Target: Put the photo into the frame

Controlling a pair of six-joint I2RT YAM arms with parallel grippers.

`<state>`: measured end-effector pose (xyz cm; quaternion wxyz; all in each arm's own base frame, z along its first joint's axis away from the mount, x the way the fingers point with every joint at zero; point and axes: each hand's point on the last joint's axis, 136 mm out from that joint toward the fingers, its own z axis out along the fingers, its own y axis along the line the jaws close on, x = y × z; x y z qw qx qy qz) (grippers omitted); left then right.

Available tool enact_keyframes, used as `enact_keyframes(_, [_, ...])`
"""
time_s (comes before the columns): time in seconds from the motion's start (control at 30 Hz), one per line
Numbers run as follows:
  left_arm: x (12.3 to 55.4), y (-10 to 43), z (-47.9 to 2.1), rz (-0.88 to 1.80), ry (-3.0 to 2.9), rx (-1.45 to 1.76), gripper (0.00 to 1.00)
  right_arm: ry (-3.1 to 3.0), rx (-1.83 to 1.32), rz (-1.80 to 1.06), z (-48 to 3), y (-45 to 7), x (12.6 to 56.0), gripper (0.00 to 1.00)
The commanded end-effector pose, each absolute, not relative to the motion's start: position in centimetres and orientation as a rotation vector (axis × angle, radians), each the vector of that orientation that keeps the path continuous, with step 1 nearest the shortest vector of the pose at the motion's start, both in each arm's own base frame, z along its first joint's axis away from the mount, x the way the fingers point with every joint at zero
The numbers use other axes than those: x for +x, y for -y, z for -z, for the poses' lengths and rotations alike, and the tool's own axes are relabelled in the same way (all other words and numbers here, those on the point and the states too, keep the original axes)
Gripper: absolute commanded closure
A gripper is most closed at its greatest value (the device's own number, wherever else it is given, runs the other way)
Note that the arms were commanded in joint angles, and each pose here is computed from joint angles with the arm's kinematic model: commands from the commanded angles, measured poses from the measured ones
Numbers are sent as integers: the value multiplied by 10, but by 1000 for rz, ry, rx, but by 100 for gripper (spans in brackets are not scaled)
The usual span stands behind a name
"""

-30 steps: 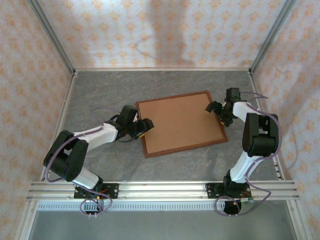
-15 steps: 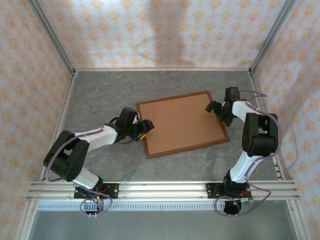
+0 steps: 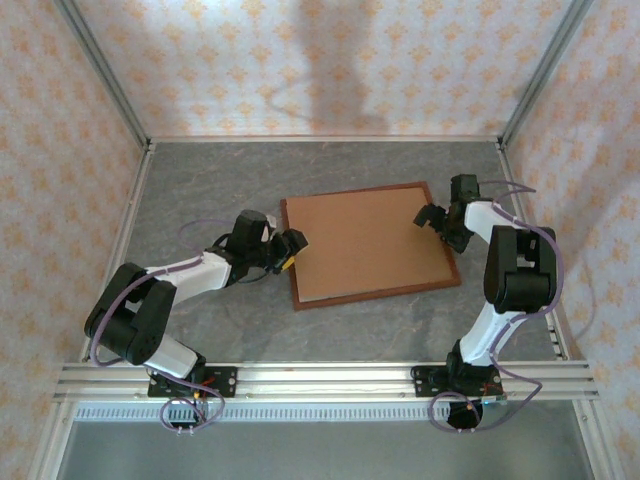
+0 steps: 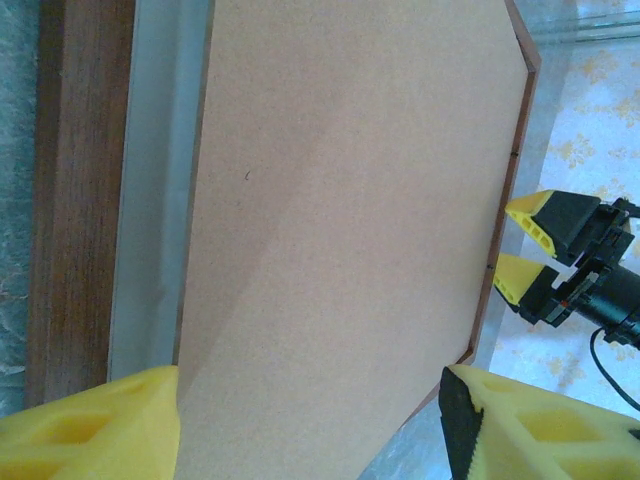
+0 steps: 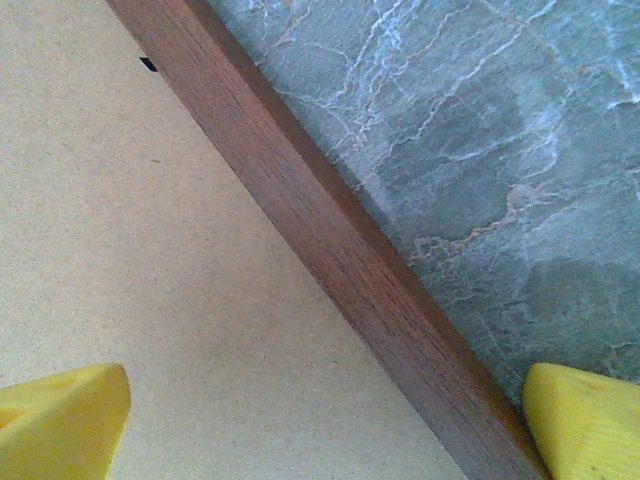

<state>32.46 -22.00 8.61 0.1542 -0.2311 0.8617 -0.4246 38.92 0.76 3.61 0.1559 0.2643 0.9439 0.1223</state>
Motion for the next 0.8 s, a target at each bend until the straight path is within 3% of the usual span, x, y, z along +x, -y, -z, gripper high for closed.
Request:
enact_keyframes(0.0, [327, 264, -139, 1522, -2333, -410, 36, -2775, 729, -713, -43, -71, 376, 0])
enact_keyframes(0.4, [328, 279, -119, 1519, -2391, -380, 36, -2793, 714, -759, -37, -81, 373, 1])
enact_keyframes(0.77, [330, 271, -145, 1541, -2323, -366, 36, -2806, 676, -594, -46, -65, 373, 0])
